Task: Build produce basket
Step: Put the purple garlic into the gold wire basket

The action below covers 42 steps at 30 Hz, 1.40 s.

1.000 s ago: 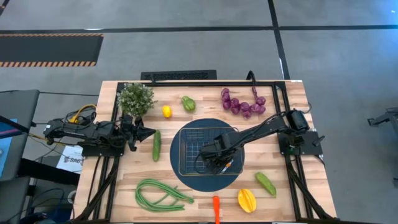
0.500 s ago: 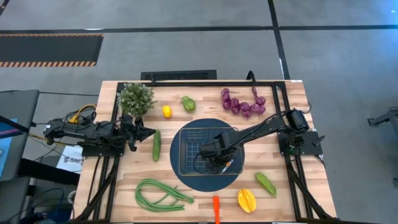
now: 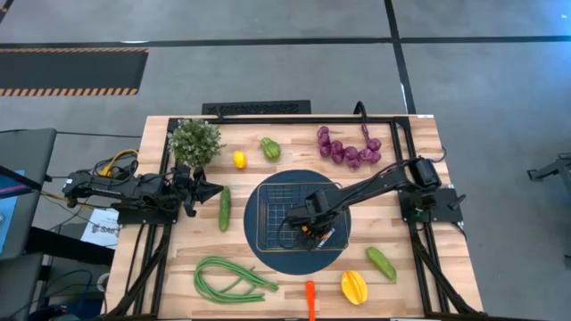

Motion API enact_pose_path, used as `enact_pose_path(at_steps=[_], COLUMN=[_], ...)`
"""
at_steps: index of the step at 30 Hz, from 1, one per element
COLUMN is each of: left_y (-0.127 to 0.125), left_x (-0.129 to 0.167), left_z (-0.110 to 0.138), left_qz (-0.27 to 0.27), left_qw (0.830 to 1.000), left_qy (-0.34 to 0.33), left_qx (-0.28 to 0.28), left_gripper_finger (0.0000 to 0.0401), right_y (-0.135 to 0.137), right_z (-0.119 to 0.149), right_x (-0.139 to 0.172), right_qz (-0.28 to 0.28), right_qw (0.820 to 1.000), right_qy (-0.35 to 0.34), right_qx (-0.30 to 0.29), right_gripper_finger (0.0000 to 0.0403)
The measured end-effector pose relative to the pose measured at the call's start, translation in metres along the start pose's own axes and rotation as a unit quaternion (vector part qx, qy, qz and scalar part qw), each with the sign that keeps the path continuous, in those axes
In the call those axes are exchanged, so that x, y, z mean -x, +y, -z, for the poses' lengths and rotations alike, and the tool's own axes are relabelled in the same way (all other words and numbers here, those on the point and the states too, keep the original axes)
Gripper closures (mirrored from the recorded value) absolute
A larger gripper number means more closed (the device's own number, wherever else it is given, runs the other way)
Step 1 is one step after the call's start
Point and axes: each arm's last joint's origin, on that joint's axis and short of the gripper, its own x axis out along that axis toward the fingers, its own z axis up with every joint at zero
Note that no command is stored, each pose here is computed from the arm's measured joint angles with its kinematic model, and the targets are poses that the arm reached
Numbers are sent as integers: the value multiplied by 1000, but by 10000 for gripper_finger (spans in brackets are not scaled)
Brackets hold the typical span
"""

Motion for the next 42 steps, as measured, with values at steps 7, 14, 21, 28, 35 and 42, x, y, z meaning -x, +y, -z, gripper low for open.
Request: enact_pose_path(at_steps=[7, 14, 21, 28, 35, 42], left_y=[0, 1, 1, 0, 0, 1], left_x=[0, 0, 0, 0, 0, 0], left_z=[0, 1, 1, 2, 2, 1], left_qz=[-1, -3, -3, 6, 6, 0], left_qw=[1000, 1000, 1000, 1000, 1000, 1000], left_qy=[2, 4, 5, 12, 12, 7], left_qx=[0, 0, 0, 13, 14, 16], left_gripper_finger=[401, 401, 401, 401, 401, 401], right_y=[2, -5, -48, -105, -155, -181], right_z=[-4, -9, -12, -23, -42, -74], right_x=[-1, 52, 111, 154, 171, 149], right_qz=[-3, 14, 123, 108, 108, 140], right_qw=[1000, 999, 990, 985, 982, 986], right_qy=[-2, -28, -69, -116, -126, -71], right_qx=[-1, 13, -21, -73, -93, -54], right_gripper_finger=[370, 356, 344, 299, 210, 146])
